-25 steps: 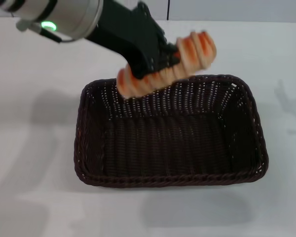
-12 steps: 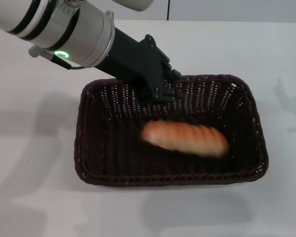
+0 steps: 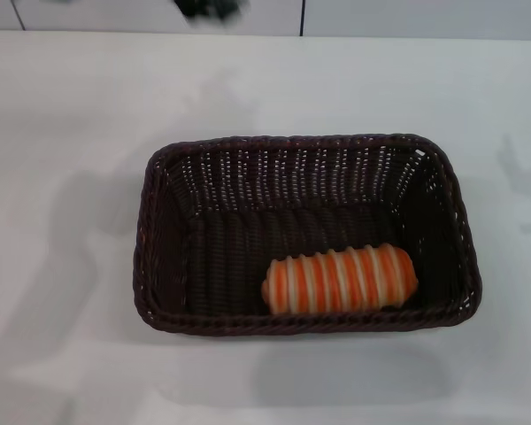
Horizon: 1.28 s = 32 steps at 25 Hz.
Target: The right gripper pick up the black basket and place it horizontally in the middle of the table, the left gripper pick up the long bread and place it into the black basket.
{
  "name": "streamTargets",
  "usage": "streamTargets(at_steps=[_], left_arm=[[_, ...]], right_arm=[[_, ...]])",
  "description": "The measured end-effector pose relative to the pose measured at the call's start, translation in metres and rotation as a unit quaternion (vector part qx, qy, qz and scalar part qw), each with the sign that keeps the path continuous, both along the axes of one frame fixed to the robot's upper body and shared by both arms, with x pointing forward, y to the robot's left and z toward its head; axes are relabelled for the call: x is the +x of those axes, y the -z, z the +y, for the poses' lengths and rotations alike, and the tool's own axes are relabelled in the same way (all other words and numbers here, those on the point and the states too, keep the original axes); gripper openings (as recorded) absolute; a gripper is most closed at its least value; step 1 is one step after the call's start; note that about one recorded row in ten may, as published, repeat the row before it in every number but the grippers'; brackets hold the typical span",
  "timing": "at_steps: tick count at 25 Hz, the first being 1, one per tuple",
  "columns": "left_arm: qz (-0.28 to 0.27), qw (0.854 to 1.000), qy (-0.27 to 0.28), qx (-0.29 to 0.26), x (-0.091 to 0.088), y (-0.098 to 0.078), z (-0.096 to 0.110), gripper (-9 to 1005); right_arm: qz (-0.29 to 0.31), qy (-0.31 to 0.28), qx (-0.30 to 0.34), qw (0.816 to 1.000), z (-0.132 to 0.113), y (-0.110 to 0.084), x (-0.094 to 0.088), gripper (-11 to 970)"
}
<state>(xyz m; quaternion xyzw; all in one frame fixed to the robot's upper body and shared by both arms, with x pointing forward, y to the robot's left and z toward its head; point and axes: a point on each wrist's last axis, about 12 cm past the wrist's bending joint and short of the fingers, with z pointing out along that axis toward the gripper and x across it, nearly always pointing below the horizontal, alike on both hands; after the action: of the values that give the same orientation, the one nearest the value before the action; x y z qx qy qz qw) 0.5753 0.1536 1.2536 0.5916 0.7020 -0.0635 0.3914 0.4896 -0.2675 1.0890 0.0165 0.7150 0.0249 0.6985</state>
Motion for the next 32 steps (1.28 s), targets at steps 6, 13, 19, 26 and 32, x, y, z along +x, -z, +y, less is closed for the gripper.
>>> streamTargets(at_steps=[6,13,19,26,32], left_arm=[[-0.418,0.877,-0.225,-0.067,0.044,0.003,0.066,774],[-0.477,0.743,-0.352,-0.311,0.009,0.040,0.138,786],[-0.409,0.716,-0.422,-0.378,-0.005,0.100,0.177,786],[-0.341,0.694,-0.498,-0.393,-0.037,0.178,0.210,786],[-0.292,0.730,-0.505,-0.355,-0.059,0.215,0.203,786]], right_arm=[[0.003,0.008,0.000,1.000,-0.004,0.002,-0.002,839],[-0.043,0.063,-0.016,0.997,-0.015,0.016,-0.014,839],[-0.067,0.084,-0.033,0.994,-0.022,0.022,-0.022,839],[-0.102,0.119,-0.057,0.986,-0.040,0.035,-0.039,839],[-0.071,0.132,-0.029,0.988,-0.053,0.056,-0.057,839]])
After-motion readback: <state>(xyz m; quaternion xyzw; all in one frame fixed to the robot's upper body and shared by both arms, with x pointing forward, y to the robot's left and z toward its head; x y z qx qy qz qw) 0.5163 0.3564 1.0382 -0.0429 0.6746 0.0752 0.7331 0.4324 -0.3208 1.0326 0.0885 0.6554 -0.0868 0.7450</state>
